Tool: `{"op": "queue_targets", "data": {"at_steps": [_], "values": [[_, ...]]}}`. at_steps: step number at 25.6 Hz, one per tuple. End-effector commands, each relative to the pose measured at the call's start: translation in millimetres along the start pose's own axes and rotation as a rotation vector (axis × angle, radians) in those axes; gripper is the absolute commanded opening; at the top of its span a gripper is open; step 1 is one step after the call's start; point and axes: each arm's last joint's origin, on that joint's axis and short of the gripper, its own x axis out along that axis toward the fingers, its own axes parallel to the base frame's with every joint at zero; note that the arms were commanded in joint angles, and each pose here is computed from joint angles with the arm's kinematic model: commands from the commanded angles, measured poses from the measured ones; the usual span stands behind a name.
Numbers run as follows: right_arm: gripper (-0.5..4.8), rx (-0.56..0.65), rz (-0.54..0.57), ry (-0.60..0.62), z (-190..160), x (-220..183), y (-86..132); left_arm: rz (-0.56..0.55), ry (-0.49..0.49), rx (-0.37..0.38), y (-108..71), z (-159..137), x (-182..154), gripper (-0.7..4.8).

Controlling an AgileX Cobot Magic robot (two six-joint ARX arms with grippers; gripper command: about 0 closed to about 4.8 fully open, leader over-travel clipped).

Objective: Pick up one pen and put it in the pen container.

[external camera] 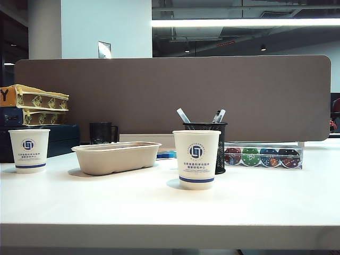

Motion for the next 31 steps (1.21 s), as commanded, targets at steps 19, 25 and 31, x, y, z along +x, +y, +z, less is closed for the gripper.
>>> {"op": "queue_targets", "data": {"at_steps": [19, 25, 31], "values": [[-0.06, 0.001, 0.003, -0.010, -0.2, 0.0, 0.2, -0.007, -0.024, -0.003, -0.3, 3.5, -0.4, -0.06], [-0.06, 0.001, 0.003, -0.010, -0.2, 0.0, 0.2, -0.007, -0.024, -0.003, -0.3, 3.5, -0.4, -0.06], [-0.06, 0.001, 0.003, -0.010, -0.2, 0.0, 0.2, -0.007, -0.023, -0.003, -0.3, 3.3, -0.3, -0.06]]}}
